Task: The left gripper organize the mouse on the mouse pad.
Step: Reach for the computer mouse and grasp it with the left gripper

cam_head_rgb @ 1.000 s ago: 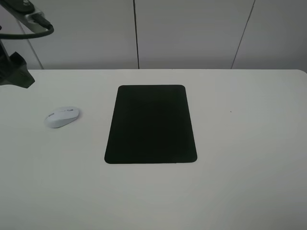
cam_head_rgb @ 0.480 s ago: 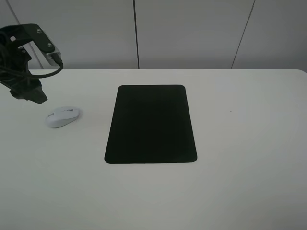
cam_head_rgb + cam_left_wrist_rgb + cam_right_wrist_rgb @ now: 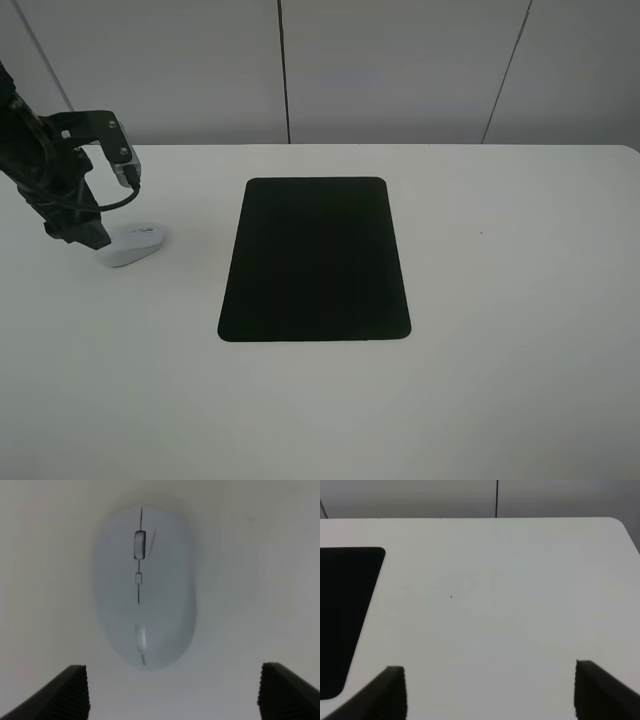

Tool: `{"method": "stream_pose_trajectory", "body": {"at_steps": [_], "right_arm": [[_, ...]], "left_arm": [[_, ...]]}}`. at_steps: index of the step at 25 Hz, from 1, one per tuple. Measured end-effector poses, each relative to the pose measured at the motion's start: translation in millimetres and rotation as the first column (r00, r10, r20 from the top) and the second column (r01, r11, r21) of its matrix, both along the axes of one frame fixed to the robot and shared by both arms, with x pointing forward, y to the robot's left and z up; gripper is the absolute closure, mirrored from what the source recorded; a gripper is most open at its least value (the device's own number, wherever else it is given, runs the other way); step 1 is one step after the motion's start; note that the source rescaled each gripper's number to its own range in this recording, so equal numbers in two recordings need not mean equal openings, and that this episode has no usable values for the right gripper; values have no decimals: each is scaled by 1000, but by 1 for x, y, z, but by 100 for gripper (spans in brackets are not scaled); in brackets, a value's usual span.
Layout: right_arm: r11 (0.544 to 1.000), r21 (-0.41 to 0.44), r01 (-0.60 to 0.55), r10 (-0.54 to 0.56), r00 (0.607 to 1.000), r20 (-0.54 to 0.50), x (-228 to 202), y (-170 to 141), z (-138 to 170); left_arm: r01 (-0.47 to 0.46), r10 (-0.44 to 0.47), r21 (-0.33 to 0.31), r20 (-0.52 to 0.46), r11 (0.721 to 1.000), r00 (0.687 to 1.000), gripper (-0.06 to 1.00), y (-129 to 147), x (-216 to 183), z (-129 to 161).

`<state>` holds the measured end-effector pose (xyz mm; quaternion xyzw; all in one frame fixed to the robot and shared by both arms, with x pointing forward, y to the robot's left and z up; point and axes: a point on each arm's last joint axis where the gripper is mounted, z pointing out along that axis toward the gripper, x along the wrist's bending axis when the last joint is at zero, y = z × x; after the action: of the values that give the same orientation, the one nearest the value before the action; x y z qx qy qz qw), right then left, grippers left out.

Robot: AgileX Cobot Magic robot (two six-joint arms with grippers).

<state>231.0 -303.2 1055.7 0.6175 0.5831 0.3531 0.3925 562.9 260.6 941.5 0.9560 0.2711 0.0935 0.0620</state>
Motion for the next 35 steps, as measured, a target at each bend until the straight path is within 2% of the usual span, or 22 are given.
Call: {"method": "stream_pose_trajectory", "body": {"at_steps": [5, 20, 29, 35], "right_arm": [[1000, 0, 0, 0, 1000, 0, 0, 0, 0], [1000, 0, 0, 0, 1000, 0, 0, 0, 0], [1000, 0, 0, 0, 1000, 0, 0, 0, 0], [1000, 0, 0, 0, 1000, 0, 0, 0, 0]], "left_arm": [[23, -23, 9, -3, 1000, 1000, 44, 4, 4, -10], [-6, 6, -26, 5, 1000, 1000, 44, 2, 22, -31], [-26, 25, -46, -13, 999, 1000, 44, -1, 32, -41], [-7, 6, -43, -38, 999, 999, 44, -1, 33, -52]]}}
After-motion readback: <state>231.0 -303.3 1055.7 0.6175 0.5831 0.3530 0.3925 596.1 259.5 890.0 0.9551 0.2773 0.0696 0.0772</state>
